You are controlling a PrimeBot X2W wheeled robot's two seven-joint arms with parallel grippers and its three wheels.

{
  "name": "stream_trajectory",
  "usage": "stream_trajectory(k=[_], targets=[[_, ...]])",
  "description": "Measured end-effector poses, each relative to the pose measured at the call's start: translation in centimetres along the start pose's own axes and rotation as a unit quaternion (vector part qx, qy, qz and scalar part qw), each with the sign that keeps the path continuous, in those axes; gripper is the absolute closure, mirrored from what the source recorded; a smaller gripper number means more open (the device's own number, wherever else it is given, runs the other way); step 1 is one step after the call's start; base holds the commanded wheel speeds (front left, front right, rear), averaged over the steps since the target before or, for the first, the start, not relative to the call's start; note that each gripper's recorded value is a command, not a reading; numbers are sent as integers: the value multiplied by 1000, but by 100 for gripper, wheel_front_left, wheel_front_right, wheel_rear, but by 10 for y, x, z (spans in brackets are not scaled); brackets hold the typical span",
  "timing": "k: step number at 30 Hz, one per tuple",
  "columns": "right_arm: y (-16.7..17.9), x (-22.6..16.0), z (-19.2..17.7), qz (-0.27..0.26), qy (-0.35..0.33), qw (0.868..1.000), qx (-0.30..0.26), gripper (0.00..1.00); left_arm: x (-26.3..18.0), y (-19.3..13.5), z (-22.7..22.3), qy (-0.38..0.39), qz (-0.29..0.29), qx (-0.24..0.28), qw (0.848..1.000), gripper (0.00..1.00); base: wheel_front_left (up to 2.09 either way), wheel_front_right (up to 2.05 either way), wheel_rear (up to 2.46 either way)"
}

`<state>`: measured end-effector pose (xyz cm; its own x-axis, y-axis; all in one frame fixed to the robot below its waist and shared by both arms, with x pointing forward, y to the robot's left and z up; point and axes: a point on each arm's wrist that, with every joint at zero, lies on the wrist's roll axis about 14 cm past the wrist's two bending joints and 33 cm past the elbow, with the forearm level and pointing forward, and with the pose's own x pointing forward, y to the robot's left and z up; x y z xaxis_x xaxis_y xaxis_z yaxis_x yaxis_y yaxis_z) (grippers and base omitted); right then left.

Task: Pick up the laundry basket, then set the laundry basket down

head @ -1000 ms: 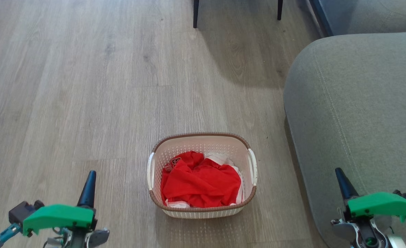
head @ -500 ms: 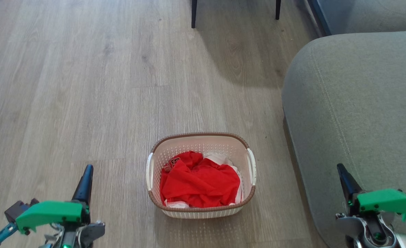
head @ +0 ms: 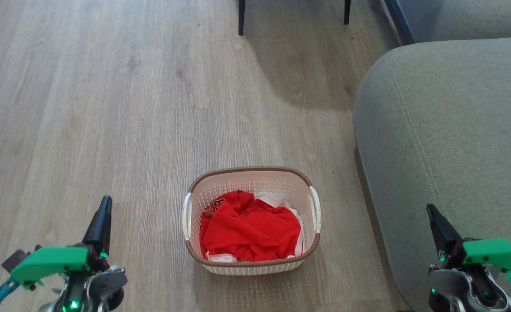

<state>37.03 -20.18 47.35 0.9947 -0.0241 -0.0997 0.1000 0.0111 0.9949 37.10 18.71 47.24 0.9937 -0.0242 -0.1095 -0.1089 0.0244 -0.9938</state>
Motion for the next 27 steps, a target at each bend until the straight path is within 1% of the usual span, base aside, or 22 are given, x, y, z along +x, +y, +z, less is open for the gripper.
stream_trajectory(k=[3,7,27], targets=[[2,1,1,3,-1,1000,15,100,0,-1,0,0,-2,-15,1000,100,0,0,0],[6,4,1,9,0,1000,15,100,0,-1,0,1,-3,-15,1000,100,0,0,0],[6,3,2,9,-1,1000,16,100,0,-1,0,2,-3,-16,1000,100,0,0,0]])
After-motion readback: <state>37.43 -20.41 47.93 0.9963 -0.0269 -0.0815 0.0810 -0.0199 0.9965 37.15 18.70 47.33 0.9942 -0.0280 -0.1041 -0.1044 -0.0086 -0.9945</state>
